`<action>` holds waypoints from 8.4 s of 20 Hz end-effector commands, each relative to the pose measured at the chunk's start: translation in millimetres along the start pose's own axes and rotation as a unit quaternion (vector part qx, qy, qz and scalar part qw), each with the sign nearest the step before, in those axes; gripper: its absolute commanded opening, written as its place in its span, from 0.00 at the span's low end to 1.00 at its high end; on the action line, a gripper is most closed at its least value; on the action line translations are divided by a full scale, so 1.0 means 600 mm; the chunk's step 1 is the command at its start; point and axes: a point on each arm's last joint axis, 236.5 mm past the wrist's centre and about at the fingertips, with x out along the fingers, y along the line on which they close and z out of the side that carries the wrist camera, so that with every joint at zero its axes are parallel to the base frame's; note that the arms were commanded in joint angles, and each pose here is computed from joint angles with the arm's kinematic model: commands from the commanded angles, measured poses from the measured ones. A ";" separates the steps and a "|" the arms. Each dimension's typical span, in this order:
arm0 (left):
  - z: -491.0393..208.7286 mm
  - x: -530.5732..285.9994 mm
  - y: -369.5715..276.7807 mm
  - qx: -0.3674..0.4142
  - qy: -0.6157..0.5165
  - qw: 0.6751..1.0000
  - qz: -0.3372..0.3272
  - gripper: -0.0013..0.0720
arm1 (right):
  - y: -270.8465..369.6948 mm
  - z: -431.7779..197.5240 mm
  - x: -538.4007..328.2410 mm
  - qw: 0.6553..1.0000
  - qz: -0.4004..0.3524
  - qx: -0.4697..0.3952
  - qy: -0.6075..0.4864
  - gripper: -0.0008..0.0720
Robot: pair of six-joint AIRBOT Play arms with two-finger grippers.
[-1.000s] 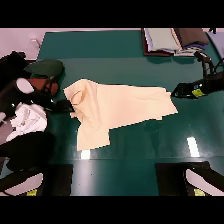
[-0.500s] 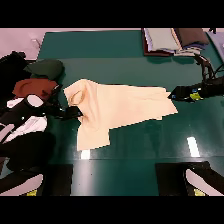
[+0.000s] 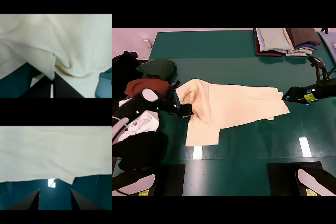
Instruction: Fold the shirts.
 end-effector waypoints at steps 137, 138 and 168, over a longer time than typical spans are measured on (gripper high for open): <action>-0.227 -0.099 0.047 -0.056 0.081 0.995 0.036 0.05 | -0.125 -0.256 0.124 0.979 0.004 0.081 0.188 0.03; -0.231 -0.112 0.044 -0.052 0.072 0.995 0.041 0.05 | -0.129 -0.255 0.106 0.981 -0.014 0.060 0.184 0.04; 0.158 -0.124 0.037 0.015 -0.046 0.998 0.049 0.62 | -0.137 0.096 0.126 0.997 0.040 0.038 0.060 0.65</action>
